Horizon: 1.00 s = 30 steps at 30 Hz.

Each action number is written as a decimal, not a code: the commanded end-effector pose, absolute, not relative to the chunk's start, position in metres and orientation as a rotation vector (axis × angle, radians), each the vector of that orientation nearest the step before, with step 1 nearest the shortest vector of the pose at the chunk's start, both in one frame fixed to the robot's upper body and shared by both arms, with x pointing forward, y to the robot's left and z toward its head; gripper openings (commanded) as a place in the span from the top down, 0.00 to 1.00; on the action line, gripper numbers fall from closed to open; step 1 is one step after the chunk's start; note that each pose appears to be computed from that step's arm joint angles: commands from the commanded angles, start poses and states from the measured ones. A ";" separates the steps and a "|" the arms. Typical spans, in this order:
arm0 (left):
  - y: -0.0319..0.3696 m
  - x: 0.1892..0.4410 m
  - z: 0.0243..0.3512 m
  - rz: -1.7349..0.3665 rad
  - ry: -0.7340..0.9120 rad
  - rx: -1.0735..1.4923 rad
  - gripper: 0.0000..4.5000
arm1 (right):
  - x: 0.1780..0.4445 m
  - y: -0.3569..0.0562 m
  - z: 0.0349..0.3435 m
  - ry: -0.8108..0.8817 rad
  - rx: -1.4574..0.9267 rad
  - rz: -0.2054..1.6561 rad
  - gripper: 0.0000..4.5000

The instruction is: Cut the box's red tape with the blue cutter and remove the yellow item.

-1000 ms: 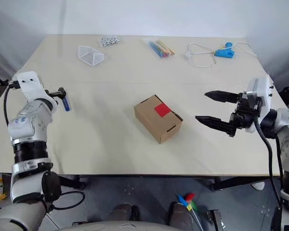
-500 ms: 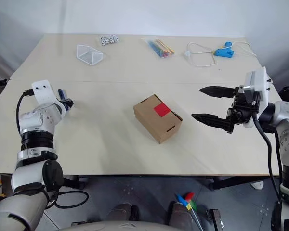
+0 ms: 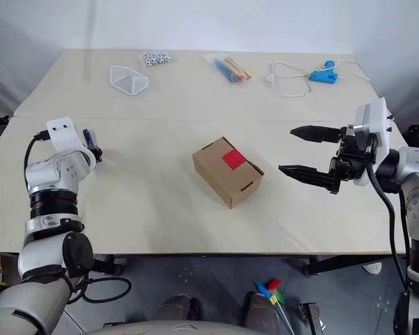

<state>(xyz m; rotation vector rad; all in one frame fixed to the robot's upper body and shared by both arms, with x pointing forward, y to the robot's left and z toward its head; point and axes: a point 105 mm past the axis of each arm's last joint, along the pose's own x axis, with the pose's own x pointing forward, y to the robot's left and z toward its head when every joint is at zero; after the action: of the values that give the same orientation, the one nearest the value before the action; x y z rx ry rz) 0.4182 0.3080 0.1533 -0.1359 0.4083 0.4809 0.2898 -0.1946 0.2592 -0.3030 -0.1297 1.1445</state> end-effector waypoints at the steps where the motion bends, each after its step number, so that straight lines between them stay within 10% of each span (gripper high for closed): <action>1: 0.312 0.413 0.150 0.502 0.425 -0.133 0.43 | 0.286 -0.196 0.268 -0.147 -0.346 1.142 0.00; 10: 0.318 0.408 0.149 0.503 0.433 -0.113 0.94 | 0.286 -0.198 0.268 -0.142 -0.358 1.131 0.00; 28: 0.314 0.395 0.153 0.350 0.540 0.116 0.94 | 0.289 -0.197 0.267 -0.141 -0.358 1.116 0.00; 30: 0.312 0.395 0.152 0.350 0.548 0.140 0.81 | 0.290 -0.197 0.267 -0.143 -0.357 1.116 0.00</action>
<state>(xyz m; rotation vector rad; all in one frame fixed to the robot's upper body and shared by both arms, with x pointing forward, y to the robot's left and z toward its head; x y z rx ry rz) 0.3964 0.3134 0.1530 0.1187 0.5408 0.3578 0.2912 -0.1976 0.2585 -0.3314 -0.1077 1.1199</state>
